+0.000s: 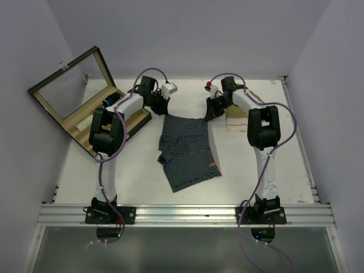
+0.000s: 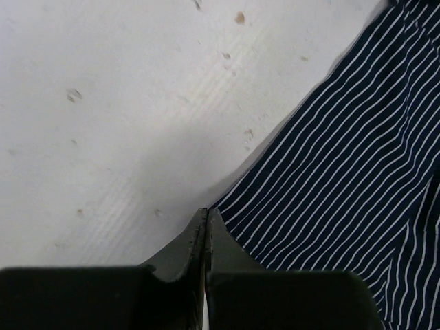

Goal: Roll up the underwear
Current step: Fold the underwear

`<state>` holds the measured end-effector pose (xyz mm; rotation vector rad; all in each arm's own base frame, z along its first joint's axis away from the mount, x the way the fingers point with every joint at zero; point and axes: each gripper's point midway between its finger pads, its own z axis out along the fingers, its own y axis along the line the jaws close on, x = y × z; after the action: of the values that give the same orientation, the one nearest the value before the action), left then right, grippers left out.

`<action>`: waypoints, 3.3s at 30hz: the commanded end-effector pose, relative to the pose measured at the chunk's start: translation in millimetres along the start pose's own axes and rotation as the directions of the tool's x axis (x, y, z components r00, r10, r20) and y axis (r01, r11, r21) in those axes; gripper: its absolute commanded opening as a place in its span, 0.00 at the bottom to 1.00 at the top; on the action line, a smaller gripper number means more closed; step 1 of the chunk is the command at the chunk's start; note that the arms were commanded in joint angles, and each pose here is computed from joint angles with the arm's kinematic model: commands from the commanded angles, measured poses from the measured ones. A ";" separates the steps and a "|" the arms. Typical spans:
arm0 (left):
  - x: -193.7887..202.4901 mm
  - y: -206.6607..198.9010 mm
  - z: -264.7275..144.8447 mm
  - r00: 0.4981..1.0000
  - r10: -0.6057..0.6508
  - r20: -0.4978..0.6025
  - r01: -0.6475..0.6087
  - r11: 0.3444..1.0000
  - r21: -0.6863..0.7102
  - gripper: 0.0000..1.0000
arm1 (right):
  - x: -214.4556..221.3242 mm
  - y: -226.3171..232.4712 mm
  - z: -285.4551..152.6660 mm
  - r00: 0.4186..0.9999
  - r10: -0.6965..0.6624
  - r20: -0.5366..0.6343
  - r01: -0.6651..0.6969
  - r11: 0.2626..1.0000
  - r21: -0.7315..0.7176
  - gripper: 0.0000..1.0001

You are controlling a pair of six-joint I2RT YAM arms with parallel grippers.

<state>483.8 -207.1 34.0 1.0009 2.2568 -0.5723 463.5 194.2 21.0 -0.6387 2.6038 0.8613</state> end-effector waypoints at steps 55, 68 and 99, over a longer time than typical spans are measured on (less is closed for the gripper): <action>113.4 -192.8 -126.3 0.873 0.477 0.105 -0.484 0.816 0.316 0.00 | 169.8 140.7 -69.1 0.700 -0.711 -0.066 0.645 0.669 -0.369 0.05; 141.4 -222.9 -114.9 0.885 0.461 0.073 -0.447 0.791 0.418 0.00 | 187.8 129.3 -52.3 0.681 -0.723 -0.115 0.640 0.664 -0.386 0.08; 141.3 -267.2 -137.3 0.827 0.552 0.107 -0.519 0.676 0.522 0.36 | 148.2 174.5 -88.7 0.761 -0.648 -0.023 0.583 0.699 -0.414 0.33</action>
<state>147.6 -208.3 49.4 1.9184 1.8129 -0.9273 242.1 204.1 83.7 -1.7531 2.0766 1.0132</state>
